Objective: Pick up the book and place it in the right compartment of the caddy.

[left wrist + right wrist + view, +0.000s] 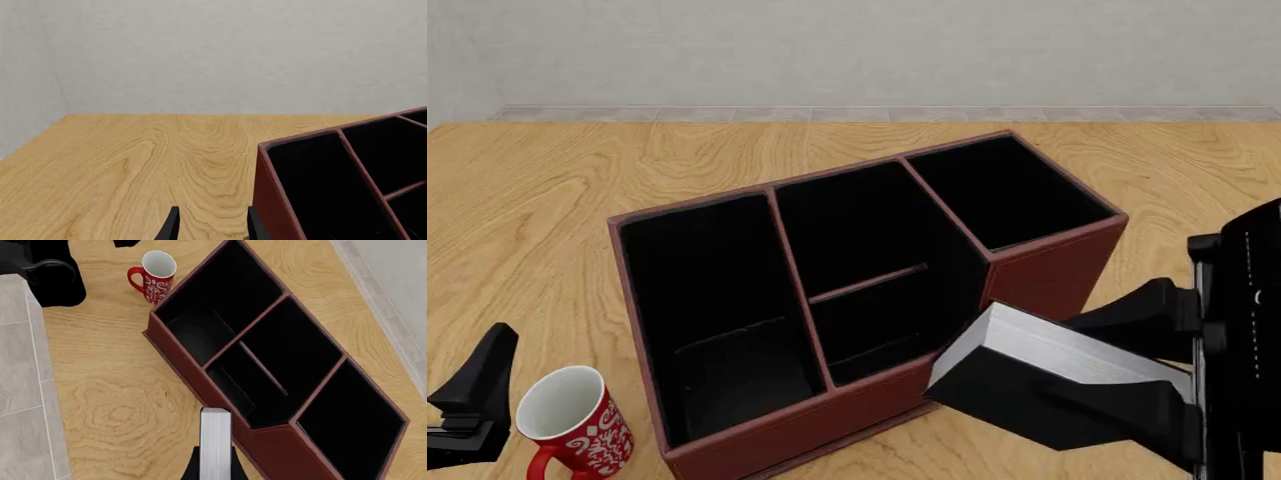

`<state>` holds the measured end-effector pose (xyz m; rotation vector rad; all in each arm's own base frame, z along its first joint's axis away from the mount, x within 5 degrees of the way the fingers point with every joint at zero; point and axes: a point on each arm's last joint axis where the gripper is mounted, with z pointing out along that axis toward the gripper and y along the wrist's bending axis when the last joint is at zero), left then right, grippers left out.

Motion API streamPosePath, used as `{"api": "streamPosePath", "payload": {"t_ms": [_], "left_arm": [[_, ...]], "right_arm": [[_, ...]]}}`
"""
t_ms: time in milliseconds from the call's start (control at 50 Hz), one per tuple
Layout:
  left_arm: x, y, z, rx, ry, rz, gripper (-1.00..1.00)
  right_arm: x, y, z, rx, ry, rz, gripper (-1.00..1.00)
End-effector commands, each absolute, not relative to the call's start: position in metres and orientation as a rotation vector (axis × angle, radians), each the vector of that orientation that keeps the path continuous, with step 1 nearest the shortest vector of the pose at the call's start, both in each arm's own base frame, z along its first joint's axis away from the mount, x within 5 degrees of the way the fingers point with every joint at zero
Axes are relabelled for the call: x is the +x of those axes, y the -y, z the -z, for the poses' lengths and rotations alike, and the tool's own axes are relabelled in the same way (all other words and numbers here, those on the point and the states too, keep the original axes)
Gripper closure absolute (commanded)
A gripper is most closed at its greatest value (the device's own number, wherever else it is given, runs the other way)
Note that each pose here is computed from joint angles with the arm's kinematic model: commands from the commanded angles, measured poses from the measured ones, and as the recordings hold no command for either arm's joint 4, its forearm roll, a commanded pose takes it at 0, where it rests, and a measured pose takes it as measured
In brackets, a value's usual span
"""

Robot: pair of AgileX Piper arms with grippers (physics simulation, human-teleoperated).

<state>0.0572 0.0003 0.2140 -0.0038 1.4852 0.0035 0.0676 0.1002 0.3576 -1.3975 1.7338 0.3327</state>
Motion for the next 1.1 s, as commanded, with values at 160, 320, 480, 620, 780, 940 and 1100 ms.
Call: {"api": "streamPosePath", "payload": {"t_ms": [160, 320, 480, 620, 780, 940, 1100], "left_arm": [[0.057, 0.000, -0.214, -0.004, -1.485, -0.004, -1.00], [0.057, 0.000, -0.214, -0.004, -1.485, -0.004, -1.00], [0.057, 0.000, -0.214, -0.004, -1.485, -0.004, -1.00], [0.057, 0.000, -0.214, -0.004, -1.485, -0.004, -1.00], [0.057, 0.000, -0.214, -0.004, -1.485, -0.004, -1.00], [0.057, 0.000, -0.214, -0.004, -1.485, -0.003, -1.00], [0.057, 0.000, -0.214, -0.004, -1.485, -0.004, -1.00]], "right_arm": [[0.066, -0.095, -0.383, -1.378, -1.684, -0.325, 1.00], [0.064, -0.091, -0.393, -1.373, -1.664, -0.308, 1.00], [0.063, -0.088, -0.408, -1.368, -1.638, -0.298, 1.00], [0.064, -0.088, -0.418, -1.370, -1.614, -0.288, 1.00], [0.064, -0.088, -0.430, -1.364, -1.591, -0.282, 1.00], [0.064, -0.088, -0.442, -1.352, -1.566, -0.282, 1.00], [0.064, -0.085, -0.453, -1.321, -1.536, -0.276, 1.00]]}}
